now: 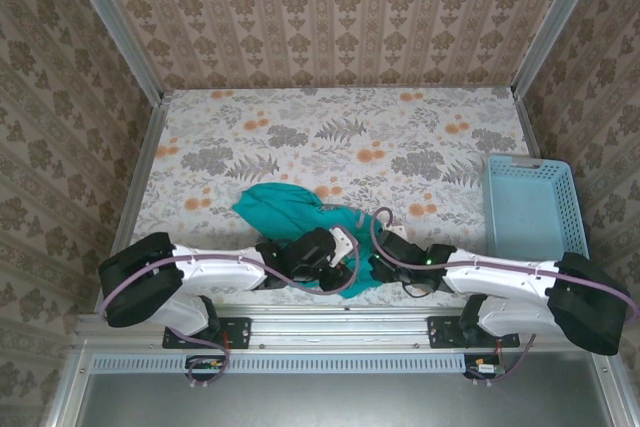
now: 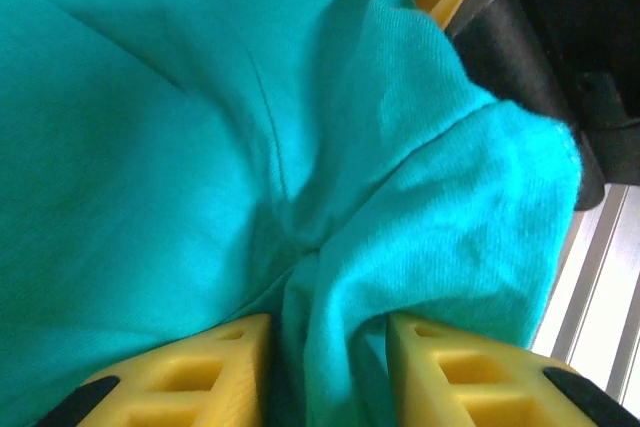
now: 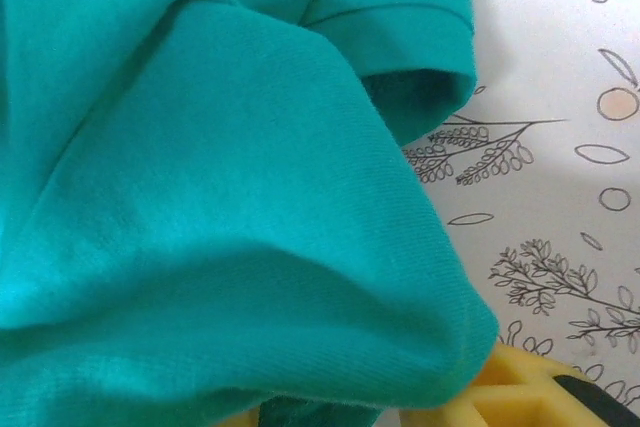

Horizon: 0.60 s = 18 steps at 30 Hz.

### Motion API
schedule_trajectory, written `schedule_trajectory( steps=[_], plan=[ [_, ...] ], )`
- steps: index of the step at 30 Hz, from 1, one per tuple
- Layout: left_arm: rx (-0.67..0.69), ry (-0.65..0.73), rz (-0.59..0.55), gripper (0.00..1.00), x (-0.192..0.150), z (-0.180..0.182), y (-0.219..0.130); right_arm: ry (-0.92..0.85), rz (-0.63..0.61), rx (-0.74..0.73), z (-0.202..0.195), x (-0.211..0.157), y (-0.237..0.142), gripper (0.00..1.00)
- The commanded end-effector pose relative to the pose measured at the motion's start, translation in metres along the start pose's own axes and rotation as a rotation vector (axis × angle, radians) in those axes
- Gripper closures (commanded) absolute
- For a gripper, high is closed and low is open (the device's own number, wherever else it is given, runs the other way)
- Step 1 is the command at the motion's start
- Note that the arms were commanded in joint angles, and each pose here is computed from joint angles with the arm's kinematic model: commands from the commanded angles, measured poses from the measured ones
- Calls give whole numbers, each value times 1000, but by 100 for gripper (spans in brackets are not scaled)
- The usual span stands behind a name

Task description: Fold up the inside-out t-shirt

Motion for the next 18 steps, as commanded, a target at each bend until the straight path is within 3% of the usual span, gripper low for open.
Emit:
schedule_trajectory(
  steps=[1, 8, 18],
  plan=[
    [10, 25, 6, 64, 3, -3, 2, 11, -3, -42, 0, 2, -4, 63],
    [44, 25, 8, 63, 2, 1, 3, 30, 18, -95, -13, -8, -13, 78],
    [51, 20, 2, 62, 3, 1, 4, 71, 23, -143, -31, -16, -29, 76]
  ],
)
Point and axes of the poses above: each hand's point on the last joint's axis, 136 mm out from that joint toward the fingers, its own y axis out along the fingers, its own z axis along the line the jaws close on, x = y × z, the point moved 6 cm from there along -y, back along the fingers, and after that the axes turned 2 degrees about -y, right-handed, at the moved point
